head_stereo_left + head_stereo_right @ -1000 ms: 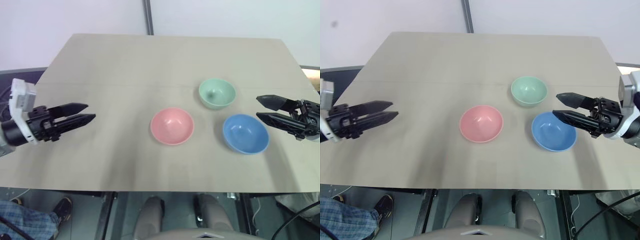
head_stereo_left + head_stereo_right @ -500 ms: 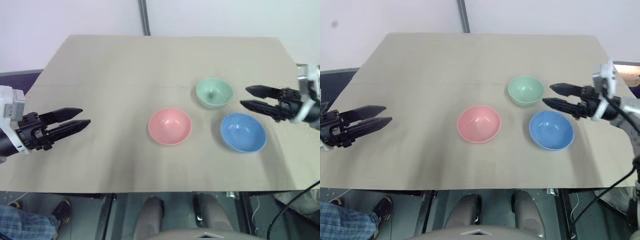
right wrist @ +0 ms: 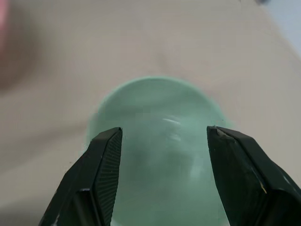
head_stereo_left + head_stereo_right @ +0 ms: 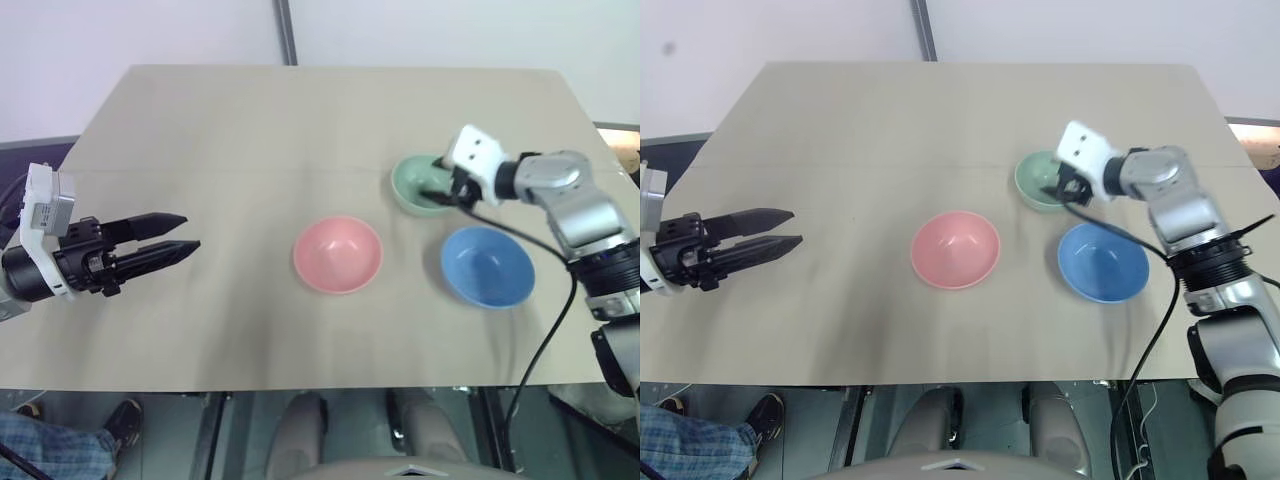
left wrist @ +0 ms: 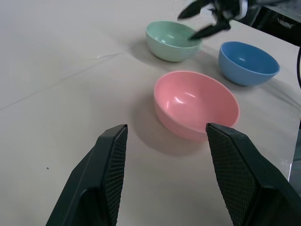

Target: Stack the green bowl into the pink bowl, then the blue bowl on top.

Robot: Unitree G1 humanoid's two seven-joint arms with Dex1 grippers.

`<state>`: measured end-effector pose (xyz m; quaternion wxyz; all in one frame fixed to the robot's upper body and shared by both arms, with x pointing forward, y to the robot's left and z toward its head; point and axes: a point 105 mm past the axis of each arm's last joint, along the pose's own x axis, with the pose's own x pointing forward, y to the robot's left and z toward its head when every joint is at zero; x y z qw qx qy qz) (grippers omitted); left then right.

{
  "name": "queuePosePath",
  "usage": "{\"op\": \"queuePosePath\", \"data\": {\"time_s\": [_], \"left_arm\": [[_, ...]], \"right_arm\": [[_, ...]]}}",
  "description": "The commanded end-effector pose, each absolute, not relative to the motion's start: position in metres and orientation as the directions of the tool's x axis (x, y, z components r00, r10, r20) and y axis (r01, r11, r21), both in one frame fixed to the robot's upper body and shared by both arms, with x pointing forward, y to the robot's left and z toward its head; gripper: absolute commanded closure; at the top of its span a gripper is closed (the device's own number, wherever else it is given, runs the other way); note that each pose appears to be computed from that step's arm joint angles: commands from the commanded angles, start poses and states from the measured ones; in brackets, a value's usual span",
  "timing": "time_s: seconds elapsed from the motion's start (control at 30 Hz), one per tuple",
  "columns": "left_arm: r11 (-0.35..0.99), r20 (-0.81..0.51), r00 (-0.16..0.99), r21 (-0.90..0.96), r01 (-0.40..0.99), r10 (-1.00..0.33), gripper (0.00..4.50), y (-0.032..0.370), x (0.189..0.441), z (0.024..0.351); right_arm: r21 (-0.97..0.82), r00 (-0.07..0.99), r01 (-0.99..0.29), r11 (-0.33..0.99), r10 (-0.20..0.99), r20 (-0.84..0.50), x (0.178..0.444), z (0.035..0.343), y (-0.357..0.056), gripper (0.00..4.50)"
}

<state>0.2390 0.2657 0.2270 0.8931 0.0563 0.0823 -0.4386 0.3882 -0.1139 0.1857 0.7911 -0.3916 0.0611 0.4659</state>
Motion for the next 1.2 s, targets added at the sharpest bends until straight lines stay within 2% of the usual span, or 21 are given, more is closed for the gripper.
{"op": "queuePosePath", "data": {"time_s": [0.03, 0.27, 0.6, 0.83, 0.87, 0.93, 1.1, 1.2], "left_arm": [[0.601, -0.176, 0.603, 0.072, 0.796, -0.778, 1.70, 0.269, 0.236, 0.240], [0.593, -0.175, 0.596, 0.073, 0.802, -0.784, 1.70, 0.271, 0.231, 0.238], [0.580, -0.169, 0.585, 0.083, 0.810, -0.793, 1.70, 0.265, 0.232, 0.240], [0.578, -0.171, 0.583, 0.084, 0.812, -0.794, 1.70, 0.260, 0.233, 0.240], [0.578, -0.171, 0.583, 0.084, 0.812, -0.794, 1.67, 0.260, 0.233, 0.240], [0.579, -0.172, 0.584, 0.083, 0.811, -0.794, 1.67, 0.260, 0.233, 0.240], [0.584, -0.185, 0.590, 0.093, 0.806, -0.786, 1.67, 0.262, 0.233, 0.239], [0.583, -0.182, 0.588, 0.087, 0.808, -0.788, 1.67, 0.261, 0.233, 0.238]], "right_arm": [[-0.607, 0.442, -0.790, 0.085, 0.765, -0.468, 0.369, 0.207, -0.103, 1.32], [-0.594, 0.356, -0.804, 0.019, 0.816, -0.456, 0.357, 0.226, -0.093, 1.32], [-0.578, 0.511, -0.807, 0.120, 0.632, -0.582, 0.383, 0.184, -0.116, 1.32], [-0.604, 0.605, -0.775, 0.189, 0.500, -0.620, 0.401, 0.168, -0.137, 1.32], [-0.604, 0.604, -0.774, 0.191, 0.506, -0.615, 0.401, 0.169, -0.136, 1.74], [-0.595, 0.585, -0.785, 0.176, 0.530, -0.615, 0.398, 0.170, -0.131, 2.11], [-0.595, 0.583, -0.783, 0.181, 0.546, -0.601, 0.397, 0.173, -0.127, 4.46], [-0.590, 0.564, -0.791, 0.162, 0.568, -0.600, 0.392, 0.174, -0.121, 4.46]]}}
